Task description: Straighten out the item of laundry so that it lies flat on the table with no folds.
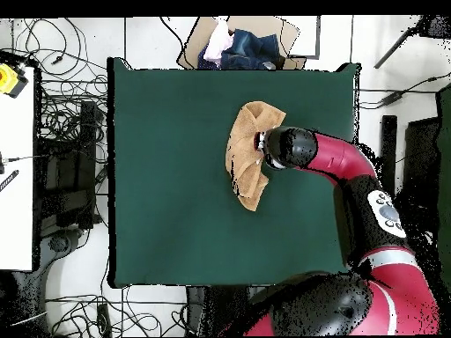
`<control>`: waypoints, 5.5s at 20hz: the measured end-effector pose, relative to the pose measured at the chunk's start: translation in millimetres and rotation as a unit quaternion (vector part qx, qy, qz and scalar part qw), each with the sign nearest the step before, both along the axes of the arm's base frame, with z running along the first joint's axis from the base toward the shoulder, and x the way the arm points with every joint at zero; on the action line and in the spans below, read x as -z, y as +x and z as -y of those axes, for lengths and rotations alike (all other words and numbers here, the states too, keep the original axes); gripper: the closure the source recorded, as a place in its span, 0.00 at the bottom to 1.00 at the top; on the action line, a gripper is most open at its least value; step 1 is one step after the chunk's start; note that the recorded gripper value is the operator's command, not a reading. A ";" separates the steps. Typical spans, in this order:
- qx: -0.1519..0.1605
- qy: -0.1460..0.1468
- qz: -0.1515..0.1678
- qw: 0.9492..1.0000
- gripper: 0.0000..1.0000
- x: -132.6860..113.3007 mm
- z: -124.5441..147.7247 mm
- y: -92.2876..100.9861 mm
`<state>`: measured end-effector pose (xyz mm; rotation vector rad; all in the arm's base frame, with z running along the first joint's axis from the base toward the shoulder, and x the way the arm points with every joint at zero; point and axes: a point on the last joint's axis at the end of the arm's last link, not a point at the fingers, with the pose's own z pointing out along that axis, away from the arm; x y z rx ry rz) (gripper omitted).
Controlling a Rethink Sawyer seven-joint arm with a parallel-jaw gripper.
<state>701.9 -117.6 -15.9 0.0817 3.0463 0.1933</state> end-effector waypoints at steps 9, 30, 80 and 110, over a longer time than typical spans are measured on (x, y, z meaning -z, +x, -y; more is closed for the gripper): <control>0.000 0.000 0.000 1.000 0.00 -0.1 0.6 0.0; 0.000 0.000 0.000 1.000 1.00 -0.4 -0.1 0.3; -0.003 -0.034 0.042 0.999 0.00 15.6 -1.8 13.6; -0.041 -0.096 -0.131 0.986 0.00 8.9 1.9 -20.3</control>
